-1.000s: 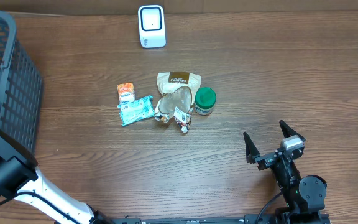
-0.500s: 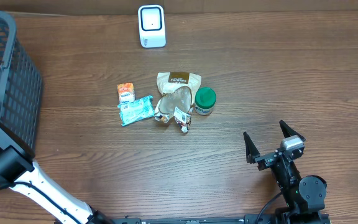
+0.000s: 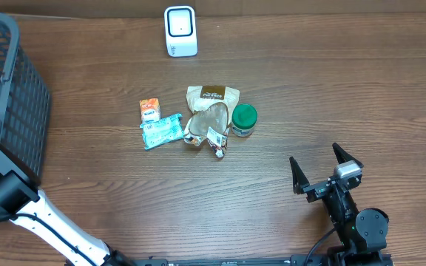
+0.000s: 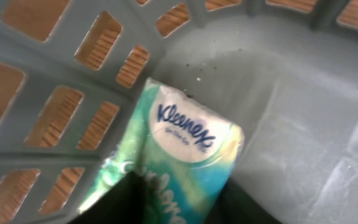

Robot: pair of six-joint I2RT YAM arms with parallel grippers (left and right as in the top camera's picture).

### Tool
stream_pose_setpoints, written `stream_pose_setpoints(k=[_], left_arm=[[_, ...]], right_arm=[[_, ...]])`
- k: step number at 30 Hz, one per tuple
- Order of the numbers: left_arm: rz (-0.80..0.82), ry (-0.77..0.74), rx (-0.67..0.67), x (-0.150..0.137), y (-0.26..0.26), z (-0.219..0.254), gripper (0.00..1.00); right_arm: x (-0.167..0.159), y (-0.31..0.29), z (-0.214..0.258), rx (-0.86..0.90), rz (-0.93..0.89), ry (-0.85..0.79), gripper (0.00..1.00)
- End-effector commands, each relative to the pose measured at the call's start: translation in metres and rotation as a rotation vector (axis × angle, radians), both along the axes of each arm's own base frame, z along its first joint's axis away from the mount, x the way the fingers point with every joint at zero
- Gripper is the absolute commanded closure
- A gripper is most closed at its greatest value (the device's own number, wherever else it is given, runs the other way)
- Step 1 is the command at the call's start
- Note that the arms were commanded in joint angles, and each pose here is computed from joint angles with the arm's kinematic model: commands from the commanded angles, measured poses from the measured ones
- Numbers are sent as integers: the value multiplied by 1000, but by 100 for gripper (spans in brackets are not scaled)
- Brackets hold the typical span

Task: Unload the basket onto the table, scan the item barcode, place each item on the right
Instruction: 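Lift the Kleenex pack out of the basket and lower it to the table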

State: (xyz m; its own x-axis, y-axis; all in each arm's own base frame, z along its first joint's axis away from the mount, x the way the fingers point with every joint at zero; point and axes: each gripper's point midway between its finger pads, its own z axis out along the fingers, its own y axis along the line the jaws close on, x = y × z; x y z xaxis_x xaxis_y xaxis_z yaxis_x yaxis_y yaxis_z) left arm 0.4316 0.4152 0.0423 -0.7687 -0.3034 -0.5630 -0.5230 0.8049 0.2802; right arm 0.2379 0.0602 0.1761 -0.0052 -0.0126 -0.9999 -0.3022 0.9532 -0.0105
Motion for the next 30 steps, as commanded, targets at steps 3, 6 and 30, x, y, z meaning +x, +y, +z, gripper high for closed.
stream_pose_setpoints(k=[3,6,30], left_arm=[[-28,62,-72,-4,-15,-35,96],[-11,42,-73,-3,-15,-25,96],[-303,-600,-219,-48,-260,360,96]], right_arm=[[1,-2,-2,2,-8,0,0],[1,-2,-2,2,-9,0,0],[1,-2,-2,2,-9,0,0]])
